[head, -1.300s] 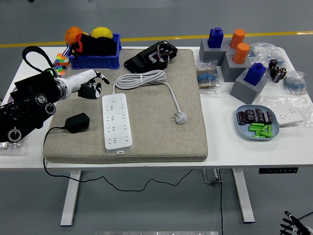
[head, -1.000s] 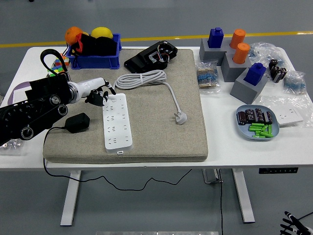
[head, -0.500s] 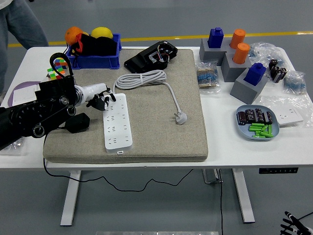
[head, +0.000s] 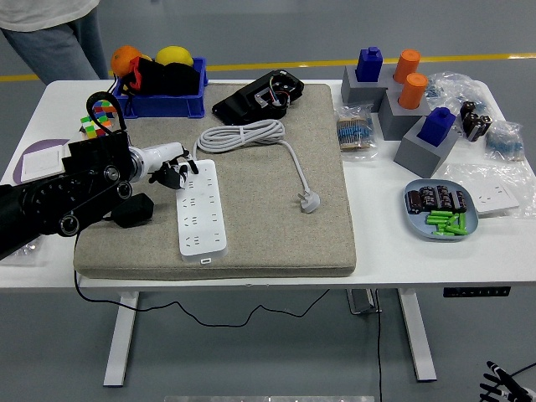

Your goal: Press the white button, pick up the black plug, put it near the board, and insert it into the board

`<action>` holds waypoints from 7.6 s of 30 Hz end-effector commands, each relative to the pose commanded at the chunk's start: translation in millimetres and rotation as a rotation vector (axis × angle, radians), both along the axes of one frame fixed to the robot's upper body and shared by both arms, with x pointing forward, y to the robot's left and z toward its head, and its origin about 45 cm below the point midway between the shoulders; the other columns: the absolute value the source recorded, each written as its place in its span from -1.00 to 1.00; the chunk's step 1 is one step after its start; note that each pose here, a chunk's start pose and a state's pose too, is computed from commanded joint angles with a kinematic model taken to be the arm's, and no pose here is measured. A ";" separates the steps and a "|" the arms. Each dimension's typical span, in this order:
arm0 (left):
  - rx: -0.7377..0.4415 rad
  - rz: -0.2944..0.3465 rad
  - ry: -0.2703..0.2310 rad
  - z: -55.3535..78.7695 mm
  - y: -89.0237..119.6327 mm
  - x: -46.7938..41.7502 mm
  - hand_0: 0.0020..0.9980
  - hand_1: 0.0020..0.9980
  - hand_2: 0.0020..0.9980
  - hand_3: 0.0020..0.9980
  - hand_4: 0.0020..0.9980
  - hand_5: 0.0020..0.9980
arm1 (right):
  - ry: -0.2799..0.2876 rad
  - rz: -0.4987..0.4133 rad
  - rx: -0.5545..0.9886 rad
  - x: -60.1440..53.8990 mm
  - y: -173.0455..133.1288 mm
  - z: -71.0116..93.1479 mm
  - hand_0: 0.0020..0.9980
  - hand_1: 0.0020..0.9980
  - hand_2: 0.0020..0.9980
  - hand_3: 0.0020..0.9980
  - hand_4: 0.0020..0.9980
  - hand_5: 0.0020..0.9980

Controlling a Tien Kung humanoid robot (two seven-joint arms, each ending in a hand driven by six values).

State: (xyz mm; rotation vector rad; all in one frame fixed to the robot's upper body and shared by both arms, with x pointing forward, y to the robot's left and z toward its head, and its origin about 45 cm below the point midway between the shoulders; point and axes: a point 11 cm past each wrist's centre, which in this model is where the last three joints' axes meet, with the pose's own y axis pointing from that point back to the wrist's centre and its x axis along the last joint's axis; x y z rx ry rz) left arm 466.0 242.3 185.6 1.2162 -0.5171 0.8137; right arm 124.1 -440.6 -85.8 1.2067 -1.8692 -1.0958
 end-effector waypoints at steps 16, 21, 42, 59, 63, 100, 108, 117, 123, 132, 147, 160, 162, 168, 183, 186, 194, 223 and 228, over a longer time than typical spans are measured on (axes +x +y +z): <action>-0.130 0.051 -0.084 29.5 50.6 -24.5 -0.84 -0.89 -0.72 0.24 -1.00 -1.00 | 0.012 0.005 0.005 -6.4 2.6 -2.6 0.73 0.42 0.39 0.36 0.52 0.22; -0.161 0.031 -0.073 23.4 72.8 -43.0 -0.04 0.20 0.01 0.16 0.87 -1.00 | 0.009 -0.001 0.011 -7.7 4.1 -3.4 0.73 0.42 0.39 0.36 0.52 0.23; -0.131 0.074 -0.044 -1.5 105.2 -70.7 0.73 0.83 0.71 0.76 1.00 -0.64 | 0.004 0.001 0.021 -7.7 7.6 -4.4 0.73 0.42 0.39 0.37 0.52 0.22; -0.109 0.075 -0.040 -18.6 105.9 -73.6 0.64 0.62 0.49 0.72 1.00 -0.76 | 0.004 0.003 0.014 -8.2 7.9 -4.8 0.73 0.42 0.39 0.37 0.53 0.22; -0.113 0.069 -0.077 -17.4 103.2 -71.8 0.46 0.27 0.17 0.58 1.00 -1.00 | -0.001 0.002 0.007 -7.4 7.1 -4.3 0.73 0.42 0.39 0.37 0.53 0.22; -0.172 -0.053 -0.305 19.2 63.2 -51.6 -0.27 -0.53 -0.46 -0.13 0.48 -1.00 | -0.012 0.012 -0.016 -5.3 4.3 -2.7 0.73 0.40 0.37 0.35 0.52 0.21; -0.161 -0.088 -0.290 16.3 45.2 -41.1 -0.26 -0.53 -0.46 -0.14 0.49 -1.00 | -0.013 0.018 -0.018 -3.4 4.1 -2.1 0.72 0.40 0.37 0.35 0.52 0.20; -0.131 -0.139 -0.254 11.3 30.4 -38.6 -0.23 -0.53 -0.48 -0.16 0.49 -1.00 | -0.008 0.018 -0.020 -4.5 2.7 -2.0 0.71 0.39 0.37 0.34 0.51 0.19; -0.109 -0.157 -0.223 4.8 28.8 -40.7 -0.21 -0.53 -0.48 -0.16 0.45 -1.00 | -0.009 0.017 -0.019 -4.9 3.2 -2.3 0.71 0.39 0.37 0.34 0.51 0.19; -0.087 -0.155 -0.217 0.2 31.3 -40.3 -0.21 -0.53 -0.48 -0.16 0.43 -1.00 | -0.012 0.016 -0.019 -3.9 3.3 -2.0 0.71 0.39 0.37 0.34 0.51 0.19; -0.052 -0.163 -0.224 0.0 34.0 -37.9 -0.21 -0.53 -0.48 -0.16 0.42 -1.00 | -0.015 0.012 -0.017 -3.4 4.0 -2.2 0.71 0.39 0.37 0.34 0.51 0.18; -0.071 -0.159 -0.222 1.9 33.1 -36.8 -0.20 -0.47 -0.42 -0.06 0.44 -1.00 | -0.016 0.014 -0.016 -2.8 4.5 -2.1 0.71 0.39 0.37 0.34 0.51 0.18; -0.078 -0.152 -0.218 2.1 33.5 -36.6 -0.20 -0.47 -0.42 -0.06 0.44 -1.00 | -0.016 0.014 -0.016 -2.7 4.3 -2.1 0.71 0.39 0.37 0.34 0.51 0.18; -0.078 -0.138 -0.209 1.7 34.7 -36.2 0.05 0.16 0.07 0.30 0.71 -1.00 | -0.015 0.014 -0.016 -3.0 4.1 -2.0 0.71 0.39 0.37 0.34 0.51 0.18; -0.078 -0.139 -0.202 4.6 34.5 -37.0 0.71 0.86 0.75 0.82 0.95 -1.00 | -0.017 0.016 -0.016 -2.5 4.4 -2.0 0.71 0.39 0.37 0.34 0.51 0.18; -0.096 -0.142 -0.212 10.6 32.1 -37.1 0.71 0.86 0.75 0.82 0.95 -1.00 | -0.019 0.015 -0.015 -2.1 4.7 -2.0 0.71 0.39 0.37 0.34 0.51 0.18; -0.217 -0.129 -0.263 34.2 25.2 -46.3 0.74 0.89 0.80 0.83 0.99 -1.00 | -0.018 0.014 -0.014 -2.8 5.7 -2.5 0.71 0.39 0.37 0.33 0.51 0.18; -0.338 0.011 -0.220 -2.3 53.3 -86.2 0.55 0.35 0.12 0.27 0.35 -1.00 | -0.005 0.025 -0.011 -8.7 8.1 -4.9 0.71 0.39 0.37 0.33 0.51 0.17; -0.332 0.008 -0.202 -7.5 51.1 -87.7 0.55 0.33 0.11 0.27 0.34 -1.00 | -0.005 0.028 -0.013 -8.2 7.9 -4.7 0.71 0.39 0.37 0.33 0.51 0.17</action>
